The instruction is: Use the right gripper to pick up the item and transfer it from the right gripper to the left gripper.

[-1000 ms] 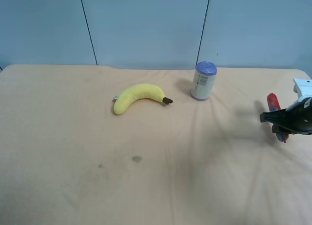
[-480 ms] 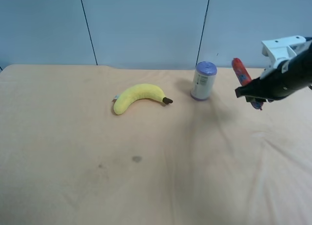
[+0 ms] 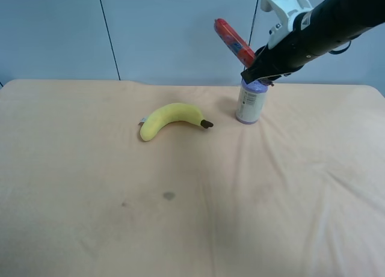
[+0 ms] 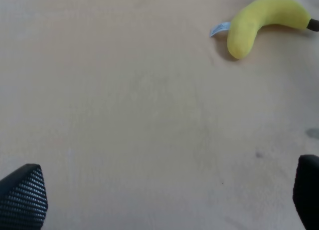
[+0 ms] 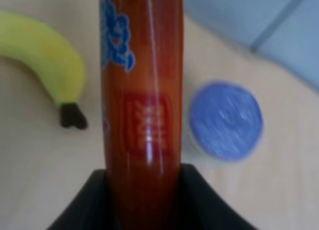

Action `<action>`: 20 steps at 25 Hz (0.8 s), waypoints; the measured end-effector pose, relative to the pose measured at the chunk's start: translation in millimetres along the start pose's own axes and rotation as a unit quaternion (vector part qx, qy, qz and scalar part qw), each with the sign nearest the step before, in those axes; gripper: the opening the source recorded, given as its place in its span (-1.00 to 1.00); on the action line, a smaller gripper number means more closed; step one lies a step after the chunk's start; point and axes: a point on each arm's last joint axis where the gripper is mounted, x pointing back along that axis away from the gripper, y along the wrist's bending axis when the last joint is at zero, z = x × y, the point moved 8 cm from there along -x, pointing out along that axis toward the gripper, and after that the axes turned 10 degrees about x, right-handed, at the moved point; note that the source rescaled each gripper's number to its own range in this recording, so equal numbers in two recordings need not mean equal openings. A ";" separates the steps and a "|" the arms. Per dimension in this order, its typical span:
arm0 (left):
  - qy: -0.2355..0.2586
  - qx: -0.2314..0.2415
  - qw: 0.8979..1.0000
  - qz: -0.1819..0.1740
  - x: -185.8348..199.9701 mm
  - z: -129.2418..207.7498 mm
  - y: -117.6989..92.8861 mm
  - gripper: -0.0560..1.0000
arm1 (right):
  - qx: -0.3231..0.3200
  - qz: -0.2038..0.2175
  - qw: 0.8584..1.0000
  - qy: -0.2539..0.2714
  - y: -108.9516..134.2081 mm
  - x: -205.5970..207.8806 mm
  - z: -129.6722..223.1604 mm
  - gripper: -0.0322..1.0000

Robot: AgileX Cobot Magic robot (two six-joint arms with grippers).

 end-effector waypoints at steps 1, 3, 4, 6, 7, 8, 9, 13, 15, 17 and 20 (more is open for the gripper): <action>0.000 0.000 1.000 0.000 0.0 0.0 0.0 1.00 | 0.022 -0.005 1.000 -0.006 4.8 0.8 -5.0 -0.92; 0.000 0.000 1.000 0.000 0.0 0.0 0.0 1.00 | 0.065 -0.014 0.998 -0.016 13.9 2.3 -13.7 -0.92; 0.000 0.000 1.000 0.000 0.0 0.0 0.0 1.00 | 0.084 -0.019 0.996 -0.021 19.3 2.5 -16.7 -0.92; 0.000 0.000 1.000 0.000 0.0 0.0 0.0 1.00 | 0.121 -0.028 0.992 -0.032 29.6 3.3 -22.9 -0.92; 0.000 0.000 1.000 0.000 0.0 0.0 0.0 1.00 | 0.132 -0.031 0.990 -0.039 33.3 3.7 -26.2 -0.92; 0.000 0.000 1.000 0.000 0.0 0.0 0.0 1.00 | 0.144 -0.032 0.988 -0.048 36.7 4.2 -30.4 -0.92; 0.000 0.000 1.000 0.000 0.0 0.0 0.0 1.00 | 0.152 -0.031 0.986 -0.057 39.3 4.8 -34.3 -0.92; 0.000 0.000 1.000 0.000 0.0 0.0 0.0 1.00 | 0.161 -0.024 0.983 -0.081 40.9 6.0 -43.9 -0.92; 0.000 0.000 1.000 0.000 0.0 0.0 0.0 1.00 | 0.160 -0.020 0.983 -0.086 40.0 6.3 -45.7 -0.92; 0.000 0.000 1.000 0.000 0.0 0.0 0.0 1.00 | 0.160 -0.019 0.983 -0.088 39.7 6.4 -46.4 -0.92; 0.000 0.000 1.000 0.000 0.0 0.0 0.0 1.00 | 0.159 -0.019 0.983 -0.088 39.7 6.4 -46.4 -0.92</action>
